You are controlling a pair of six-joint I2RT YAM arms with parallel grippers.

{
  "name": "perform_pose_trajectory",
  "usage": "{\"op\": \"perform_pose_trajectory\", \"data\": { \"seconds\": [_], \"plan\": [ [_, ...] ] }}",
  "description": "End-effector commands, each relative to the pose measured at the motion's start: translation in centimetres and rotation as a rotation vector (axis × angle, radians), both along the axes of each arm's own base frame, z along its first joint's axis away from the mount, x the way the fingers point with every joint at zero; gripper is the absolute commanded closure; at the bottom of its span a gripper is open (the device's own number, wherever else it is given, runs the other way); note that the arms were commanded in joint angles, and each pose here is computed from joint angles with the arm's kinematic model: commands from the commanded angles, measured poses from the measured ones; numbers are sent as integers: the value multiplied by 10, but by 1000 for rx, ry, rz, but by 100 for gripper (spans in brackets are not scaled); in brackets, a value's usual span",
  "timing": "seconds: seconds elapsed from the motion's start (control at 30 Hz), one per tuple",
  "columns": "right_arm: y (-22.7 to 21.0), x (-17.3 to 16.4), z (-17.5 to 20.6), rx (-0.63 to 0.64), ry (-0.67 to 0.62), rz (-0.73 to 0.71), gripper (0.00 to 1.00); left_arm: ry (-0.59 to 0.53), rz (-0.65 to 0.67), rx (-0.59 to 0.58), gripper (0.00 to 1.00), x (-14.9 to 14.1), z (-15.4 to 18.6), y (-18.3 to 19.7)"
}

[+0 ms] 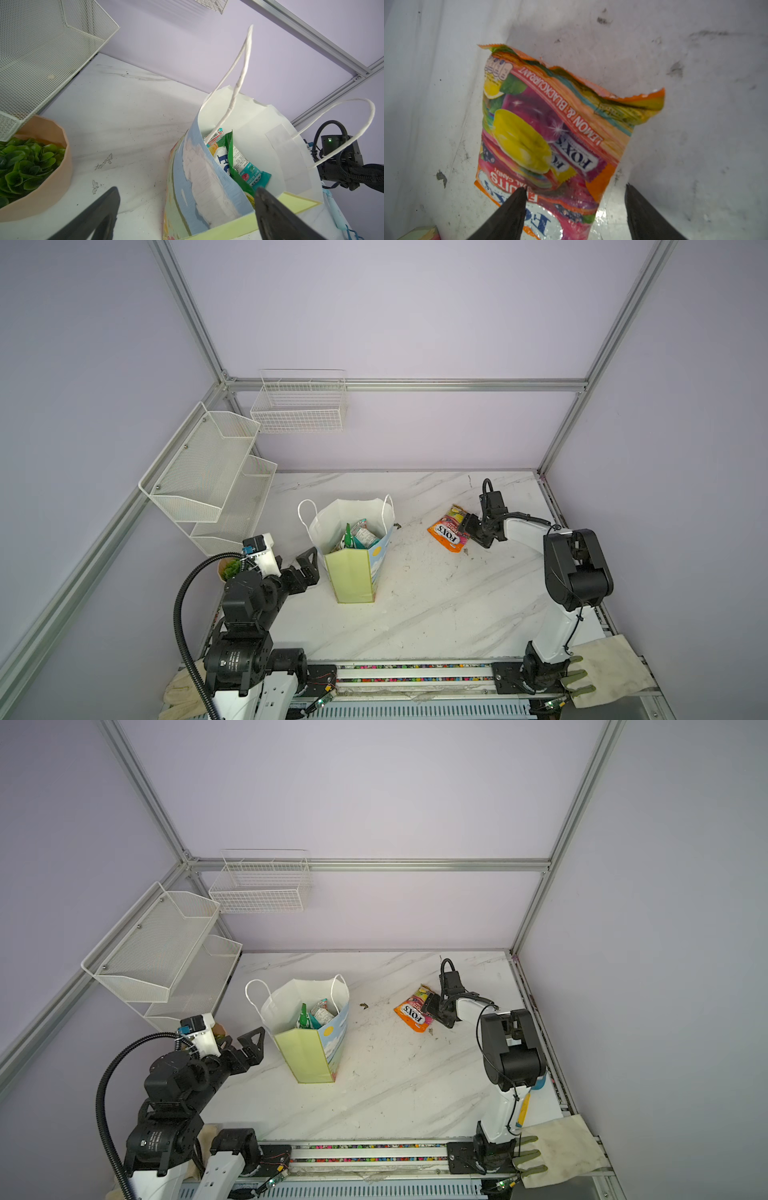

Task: Place the snacks into the paper bag
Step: Pick up the snack from the top-right of the table.

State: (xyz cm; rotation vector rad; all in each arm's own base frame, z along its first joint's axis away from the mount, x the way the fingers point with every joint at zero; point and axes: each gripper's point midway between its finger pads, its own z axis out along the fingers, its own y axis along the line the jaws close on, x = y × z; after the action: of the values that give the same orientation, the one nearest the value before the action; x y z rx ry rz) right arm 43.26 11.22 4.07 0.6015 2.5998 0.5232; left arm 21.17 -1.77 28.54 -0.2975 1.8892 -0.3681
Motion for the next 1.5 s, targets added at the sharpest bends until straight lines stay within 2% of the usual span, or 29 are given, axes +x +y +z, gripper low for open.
{"op": "perform_pose_trajectory", "data": {
  "seconds": [0.0, 0.17, 0.4, 0.53, 0.83, 1.07, 1.47],
  "plan": [
    [-2, 0, -12, 5, 15, -7, 25, 11, -16, -3, 0, 6, -11, -3],
    [-4, -2, -24, 4, 33, -11, 29, 11, -18, -4, 0, 6, -11, -3],
    [-3, -4, -33, 16, 43, -8, 48, 14, -17, -3, 0, 7, -12, -3],
    [-3, -4, -38, 13, 49, -10, 52, 12, -17, -3, 0, 7, -11, -3],
    [-5, -6, -40, 18, 53, -13, 83, 13, -17, -3, 0, 7, -12, -3],
    [-2, -4, -19, 38, 10, -7, 96, 13, -17, -4, 0, 7, -12, -3],
    [0, 0, 58, 83, -139, -16, 99, 13, -17, -3, 0, 6, -12, -3]
  ]
}}
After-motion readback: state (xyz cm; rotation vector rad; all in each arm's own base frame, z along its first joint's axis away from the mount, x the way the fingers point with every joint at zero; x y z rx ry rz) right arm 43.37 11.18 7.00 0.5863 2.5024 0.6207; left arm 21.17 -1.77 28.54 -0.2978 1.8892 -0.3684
